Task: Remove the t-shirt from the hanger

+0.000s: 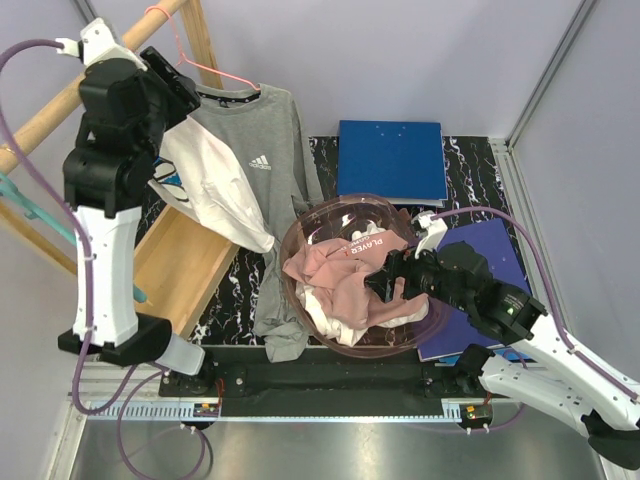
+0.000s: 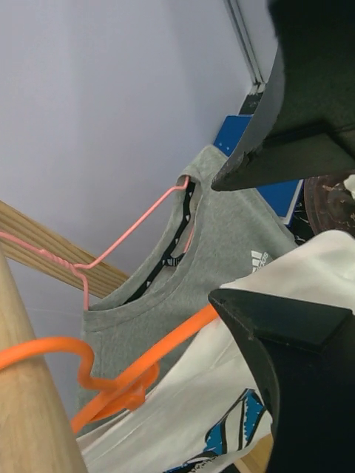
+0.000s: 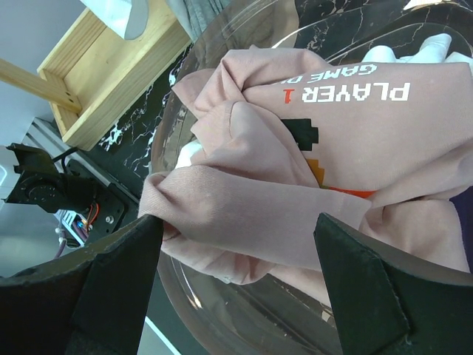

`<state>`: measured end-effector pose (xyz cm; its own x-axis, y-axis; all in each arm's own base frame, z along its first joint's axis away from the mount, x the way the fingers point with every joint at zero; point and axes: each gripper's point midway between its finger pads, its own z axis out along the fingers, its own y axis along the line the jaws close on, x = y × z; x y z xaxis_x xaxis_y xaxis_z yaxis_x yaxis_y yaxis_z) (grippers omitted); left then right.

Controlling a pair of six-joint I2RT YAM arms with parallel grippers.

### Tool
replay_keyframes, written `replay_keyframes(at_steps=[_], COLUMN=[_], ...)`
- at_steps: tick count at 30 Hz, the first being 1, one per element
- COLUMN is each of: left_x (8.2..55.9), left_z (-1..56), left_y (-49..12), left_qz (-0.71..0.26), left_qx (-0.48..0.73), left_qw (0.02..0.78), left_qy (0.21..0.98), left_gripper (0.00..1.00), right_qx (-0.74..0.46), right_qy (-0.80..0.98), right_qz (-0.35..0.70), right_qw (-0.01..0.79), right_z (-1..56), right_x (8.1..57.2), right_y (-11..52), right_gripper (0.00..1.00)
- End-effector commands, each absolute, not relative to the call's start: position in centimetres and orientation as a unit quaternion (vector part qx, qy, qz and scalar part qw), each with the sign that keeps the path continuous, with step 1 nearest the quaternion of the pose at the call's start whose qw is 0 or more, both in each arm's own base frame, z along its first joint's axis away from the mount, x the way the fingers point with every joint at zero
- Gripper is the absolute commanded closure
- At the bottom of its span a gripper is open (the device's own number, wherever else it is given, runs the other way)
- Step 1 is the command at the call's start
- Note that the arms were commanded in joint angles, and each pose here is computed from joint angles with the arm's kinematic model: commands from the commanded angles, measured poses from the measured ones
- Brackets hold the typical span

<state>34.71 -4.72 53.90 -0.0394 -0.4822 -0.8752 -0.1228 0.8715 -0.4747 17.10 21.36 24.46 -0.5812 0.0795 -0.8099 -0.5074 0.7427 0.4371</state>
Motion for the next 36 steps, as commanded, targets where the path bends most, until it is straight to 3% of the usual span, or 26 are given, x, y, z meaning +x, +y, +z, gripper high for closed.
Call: replay_keyframes(at_steps=[1, 9, 17, 36], left_x=[36.6, 37.6, 36.4, 39.1], left_z=[54.8, 53.6, 54.5, 50.4], left_y=[-2.7, -0.8, 1.0, 1.7], left_qz=[-0.105, -0.049, -0.011, -0.014], left_qx=[-0.262, -0.29, -0.295, -0.328], left_qw=[0.679, 0.681, 0.7, 0.651], left_qy=[0.678, 0.67, 0.65, 0.684], left_gripper=[0.44, 0.49, 0.44, 0.45], right_qx=[-0.129, -0.129, -0.131, -0.127], right_qy=[0.815, 0.817, 0.821, 0.819], right_qz=[0.34, 0.333, 0.33, 0.333], right_qw=[0.451, 0.453, 0.446, 0.45], right_z=[25.9, 25.7, 25.1, 25.2], right_x=[16.9, 16.8, 16.8, 16.8], right_y=[20.9, 20.4, 20.5, 20.5], right_gripper=[0.09, 0.08, 0.08, 0.08])
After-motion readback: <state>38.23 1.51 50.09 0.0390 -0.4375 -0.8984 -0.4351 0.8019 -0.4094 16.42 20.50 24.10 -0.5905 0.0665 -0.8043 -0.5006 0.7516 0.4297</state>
